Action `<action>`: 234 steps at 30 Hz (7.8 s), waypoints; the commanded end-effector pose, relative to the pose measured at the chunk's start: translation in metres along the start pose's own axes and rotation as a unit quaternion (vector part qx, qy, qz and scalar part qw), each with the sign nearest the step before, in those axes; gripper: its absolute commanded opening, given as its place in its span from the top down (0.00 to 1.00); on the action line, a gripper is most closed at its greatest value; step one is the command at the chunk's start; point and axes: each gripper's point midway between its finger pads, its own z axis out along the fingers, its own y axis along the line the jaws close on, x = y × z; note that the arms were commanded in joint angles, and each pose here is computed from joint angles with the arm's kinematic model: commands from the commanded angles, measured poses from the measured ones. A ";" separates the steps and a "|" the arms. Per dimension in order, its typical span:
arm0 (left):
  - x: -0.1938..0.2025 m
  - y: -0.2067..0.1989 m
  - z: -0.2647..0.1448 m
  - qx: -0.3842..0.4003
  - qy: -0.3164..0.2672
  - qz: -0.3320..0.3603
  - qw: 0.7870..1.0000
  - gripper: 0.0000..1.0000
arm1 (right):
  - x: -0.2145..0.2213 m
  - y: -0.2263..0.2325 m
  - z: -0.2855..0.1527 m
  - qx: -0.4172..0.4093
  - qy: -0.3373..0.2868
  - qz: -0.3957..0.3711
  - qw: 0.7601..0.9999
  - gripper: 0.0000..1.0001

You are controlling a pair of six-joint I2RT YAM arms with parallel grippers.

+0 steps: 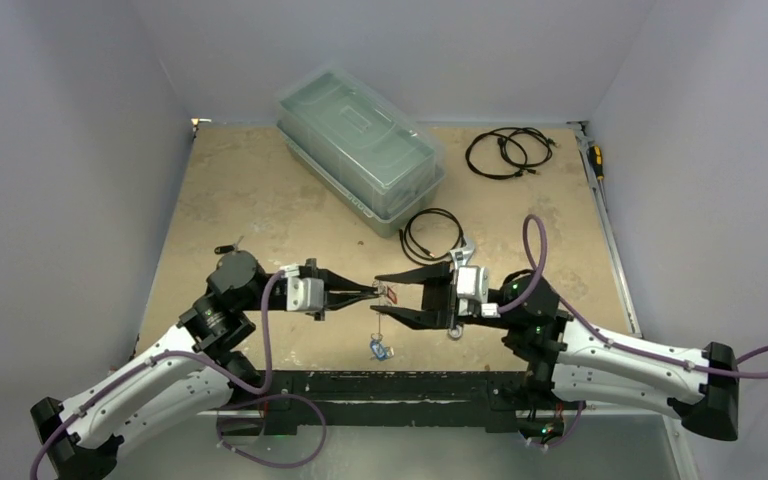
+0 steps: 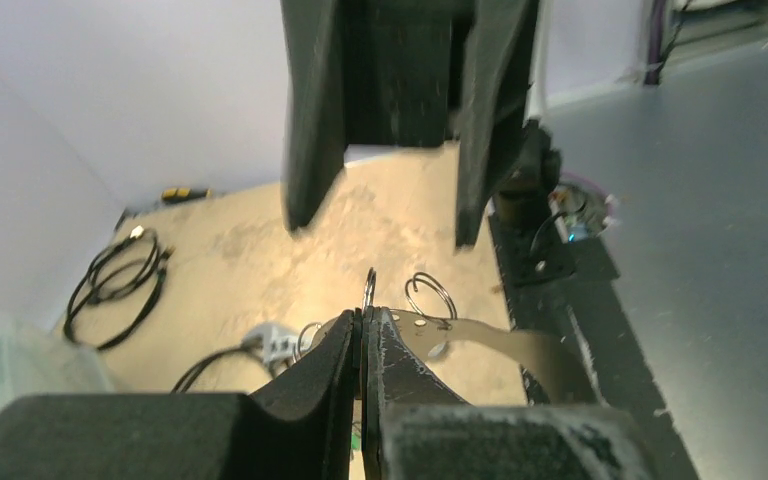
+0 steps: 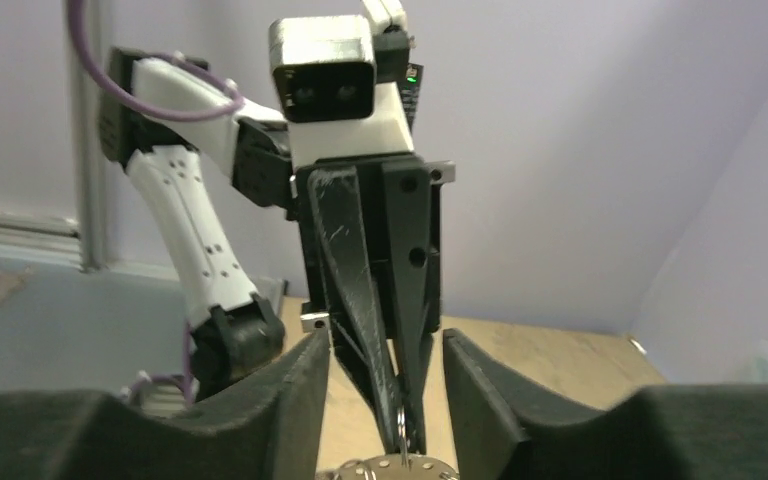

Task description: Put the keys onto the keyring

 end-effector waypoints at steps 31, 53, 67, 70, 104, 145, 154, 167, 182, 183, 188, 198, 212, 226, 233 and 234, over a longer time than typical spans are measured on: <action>0.034 0.030 -0.023 -0.062 0.164 0.026 0.984 1.00 | 0.079 -0.040 -0.010 0.036 0.340 -0.037 0.939 0.69; 0.033 0.026 -0.018 -0.045 0.162 0.019 0.986 1.00 | 0.113 -0.043 -0.012 0.042 0.382 -0.034 0.923 0.88; 0.022 0.022 -0.014 -0.029 0.144 0.015 0.989 1.00 | 0.123 -0.041 -0.010 0.032 0.379 -0.045 0.924 0.90; 0.020 0.021 -0.014 -0.028 0.141 0.015 0.989 1.00 | 0.122 -0.041 -0.010 0.030 0.373 -0.047 0.926 1.00; 0.037 0.027 -0.043 -0.147 0.127 -0.036 0.980 0.45 | -0.038 -0.044 -0.048 0.157 0.003 -0.178 0.971 1.00; 0.208 -0.036 -0.012 -0.238 0.275 -0.334 0.870 0.63 | -0.085 -0.035 -0.083 0.171 -0.099 -0.141 0.970 1.00; 0.223 -0.048 0.000 -0.226 0.308 -0.356 0.853 0.68 | -0.077 -0.041 -0.085 0.188 -0.082 -0.139 0.969 1.00; 0.246 -0.074 0.009 -0.231 0.406 -0.320 0.824 0.71 | -0.073 -0.044 -0.083 0.194 -0.071 -0.138 0.969 1.00; 0.268 -0.084 0.002 -0.230 0.447 -0.300 0.811 0.69 | -0.069 -0.045 -0.081 0.194 -0.064 -0.137 0.969 1.00; 0.268 -0.084 0.003 -0.230 0.447 -0.298 0.811 0.69 | -0.068 -0.045 -0.081 0.194 -0.063 -0.137 0.969 1.00; 0.271 -0.083 0.004 -0.234 0.453 -0.291 0.810 0.69 | -0.068 -0.045 -0.081 0.194 -0.063 -0.137 0.969 1.00; 0.265 -0.080 0.009 -0.247 0.463 -0.258 0.811 0.68 | -0.068 -0.045 -0.081 0.193 -0.061 -0.137 0.970 1.00; 0.279 -0.089 0.002 -0.257 0.501 -0.205 0.801 0.77 | -0.067 -0.045 -0.081 0.194 -0.058 -0.135 0.970 1.00; 0.245 -0.083 0.021 -0.248 0.441 -0.231 0.831 1.00 | -0.067 -0.045 -0.081 0.194 -0.057 -0.134 0.970 1.00; 0.222 -0.078 0.021 -0.242 0.403 -0.239 0.850 1.00 | -0.067 -0.046 -0.081 0.196 -0.057 -0.133 0.970 1.00; 0.221 -0.078 0.019 -0.241 0.401 -0.237 0.851 1.00 | -0.067 -0.046 -0.082 0.197 -0.058 -0.133 0.970 1.00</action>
